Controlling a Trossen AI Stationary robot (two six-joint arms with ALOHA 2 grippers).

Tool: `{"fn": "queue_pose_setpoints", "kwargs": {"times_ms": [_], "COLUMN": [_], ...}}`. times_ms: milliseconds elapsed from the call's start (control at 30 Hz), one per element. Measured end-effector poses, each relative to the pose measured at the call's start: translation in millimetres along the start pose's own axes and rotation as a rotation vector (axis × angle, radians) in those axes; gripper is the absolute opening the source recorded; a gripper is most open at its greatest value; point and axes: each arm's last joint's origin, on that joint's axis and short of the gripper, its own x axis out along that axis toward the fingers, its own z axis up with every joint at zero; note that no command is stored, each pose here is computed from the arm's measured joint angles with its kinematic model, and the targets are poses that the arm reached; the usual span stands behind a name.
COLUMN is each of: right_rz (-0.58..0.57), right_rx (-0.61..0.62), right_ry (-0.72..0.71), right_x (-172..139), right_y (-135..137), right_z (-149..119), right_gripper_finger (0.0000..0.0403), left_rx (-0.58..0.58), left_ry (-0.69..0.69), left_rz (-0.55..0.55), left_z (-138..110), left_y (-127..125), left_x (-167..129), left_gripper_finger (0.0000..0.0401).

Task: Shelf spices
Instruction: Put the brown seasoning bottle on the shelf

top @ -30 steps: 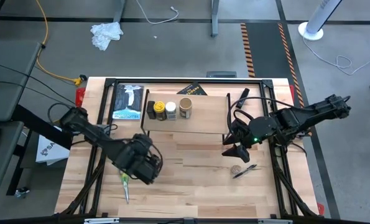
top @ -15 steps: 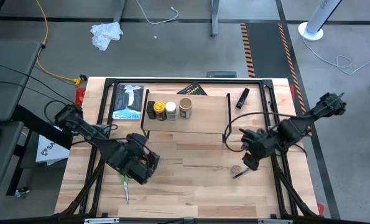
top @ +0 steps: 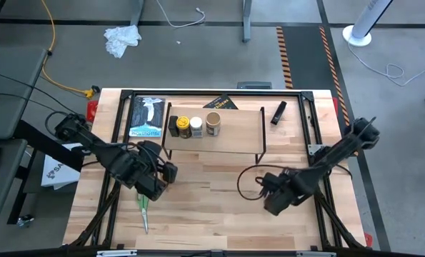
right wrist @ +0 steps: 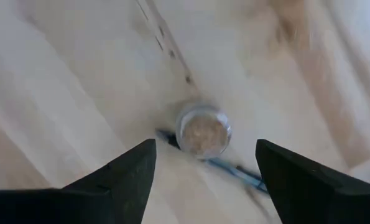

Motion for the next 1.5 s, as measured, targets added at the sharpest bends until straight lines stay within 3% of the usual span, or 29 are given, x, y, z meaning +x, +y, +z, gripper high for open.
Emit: {"fn": "queue_pose_setpoints", "kwargs": {"times_ms": [133,333,467,800,933,1067,1167,1300,1500], "right_rz": [-0.046,-0.065,-0.043,-0.139,-0.139,-0.14,-0.136,-0.126,-0.101], "right_rx": [0.088,0.204,0.235,0.318,0.327,0.329,0.322,0.276,0.153], "right_ry": [0.071,0.042,0.036,0.109,0.132,0.138,0.147,0.201,0.193], "right_x": [17.6,26.2,35.1,57.5,59.4,59.6,58.1,52.2,-9.3], "right_y": [7.0,11.8,18.3,16.8,16.4,15.7,15.6,13.7,8.4], "right_z": [-0.2,1.4,5.0,11.9,13.2,14.3,14.2,12.5,18.9], "right_gripper_finger": [0.0283,0.0289,0.0289,0.0288,0.0259,0.0197,0.0161,0.0161,0.0161], "left_rx": [0.003,0.025,0.022,0.011,0.019,0.037,0.05,0.053,0.074], "left_ry": [0.008,0.026,0.03,0.041,0.04,0.04,0.034,0.03,0.028], "left_rz": [-0.003,-0.014,-0.019,-0.039,-0.039,-0.04,-0.041,-0.039,-0.04], "left_z": [0.1,0.3,1.6,0.8,0.8,0.8,1.0,1.1,1.8], "left_y": [-0.2,-2.0,-3.2,-5.4,-5.4,-5.4,-5.5,-5.3,-4.3], "left_x": [-0.1,0.5,1.5,1.4,1.4,1.4,1.4,1.5,0.7], "left_gripper_finger": [0.0337,0.0337,0.0337,0.0337,0.0337,0.0337,0.0337,0.0337,0.0337]}}
